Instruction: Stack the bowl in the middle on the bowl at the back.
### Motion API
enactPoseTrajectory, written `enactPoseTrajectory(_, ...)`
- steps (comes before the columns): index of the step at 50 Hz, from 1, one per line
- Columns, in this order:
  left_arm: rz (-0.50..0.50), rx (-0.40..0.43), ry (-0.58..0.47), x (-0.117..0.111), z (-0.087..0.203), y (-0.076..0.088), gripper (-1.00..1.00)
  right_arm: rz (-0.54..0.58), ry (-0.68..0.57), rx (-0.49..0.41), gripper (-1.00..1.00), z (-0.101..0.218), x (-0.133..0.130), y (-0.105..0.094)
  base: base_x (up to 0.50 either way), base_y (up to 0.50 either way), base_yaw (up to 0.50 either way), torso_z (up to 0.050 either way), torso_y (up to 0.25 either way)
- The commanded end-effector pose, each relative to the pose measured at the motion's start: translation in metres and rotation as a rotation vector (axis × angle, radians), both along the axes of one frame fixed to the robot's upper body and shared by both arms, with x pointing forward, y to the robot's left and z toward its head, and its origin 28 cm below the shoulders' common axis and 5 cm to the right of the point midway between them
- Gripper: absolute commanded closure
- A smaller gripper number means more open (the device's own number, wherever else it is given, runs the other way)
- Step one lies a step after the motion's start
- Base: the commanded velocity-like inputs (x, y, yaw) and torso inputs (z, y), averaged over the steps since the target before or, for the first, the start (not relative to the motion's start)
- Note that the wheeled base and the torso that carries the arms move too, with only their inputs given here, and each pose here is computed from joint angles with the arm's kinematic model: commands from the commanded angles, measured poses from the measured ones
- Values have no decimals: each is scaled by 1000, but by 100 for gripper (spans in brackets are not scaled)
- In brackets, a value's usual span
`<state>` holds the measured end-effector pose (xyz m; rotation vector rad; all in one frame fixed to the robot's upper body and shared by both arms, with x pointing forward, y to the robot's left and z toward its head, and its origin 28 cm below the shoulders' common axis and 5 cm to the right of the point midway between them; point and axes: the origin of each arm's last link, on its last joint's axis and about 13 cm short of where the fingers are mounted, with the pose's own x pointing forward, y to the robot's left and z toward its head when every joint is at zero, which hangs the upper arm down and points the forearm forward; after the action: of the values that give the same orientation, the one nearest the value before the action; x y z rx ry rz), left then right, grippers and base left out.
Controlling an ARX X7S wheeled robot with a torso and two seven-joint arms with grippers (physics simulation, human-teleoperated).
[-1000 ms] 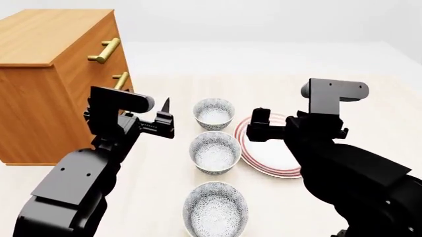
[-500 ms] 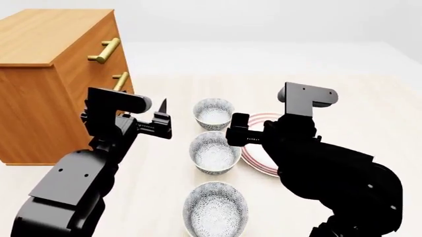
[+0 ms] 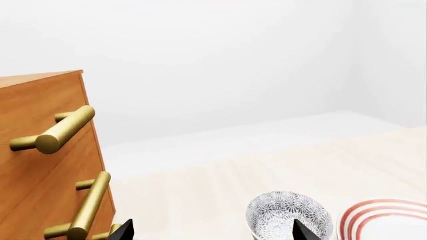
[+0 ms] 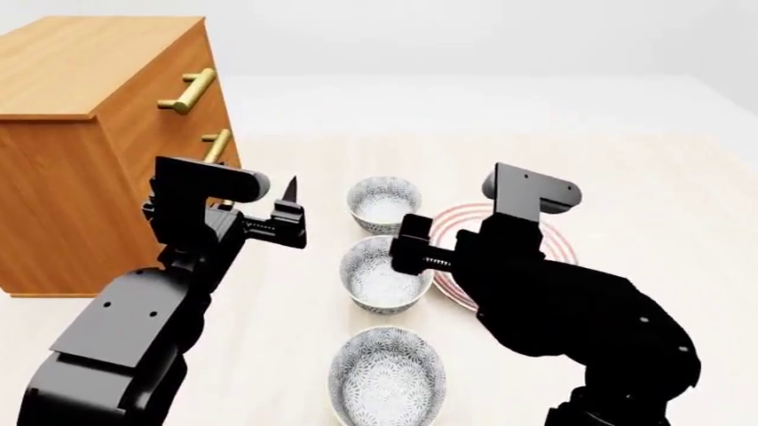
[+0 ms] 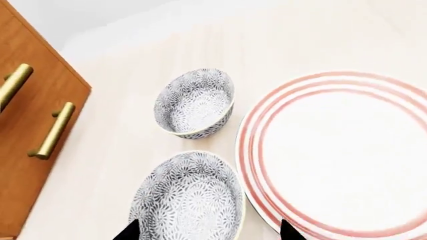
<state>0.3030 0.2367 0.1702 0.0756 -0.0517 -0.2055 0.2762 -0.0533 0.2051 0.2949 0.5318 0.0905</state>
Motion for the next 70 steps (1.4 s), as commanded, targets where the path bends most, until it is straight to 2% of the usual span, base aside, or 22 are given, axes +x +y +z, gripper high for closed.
enactPoseTrajectory(1, -2, -2, -1, 1, -1, 0, -100, -10, 75, 48, -100, -6, -1, 5, 0, 0, 0, 0, 0)
enactPoseTrajectory(51, 9, -9, 10, 5, -5, 4, -100, -24, 180, 88, -100, -30, 9, 14, 0, 0, 0, 0, 0)
enactPoseTrajectory(70, 19, -3, 7, 10, -5, 8, -100, -26, 188, 97, -100, -35, 24, 17, 0, 0, 0, 0, 0)
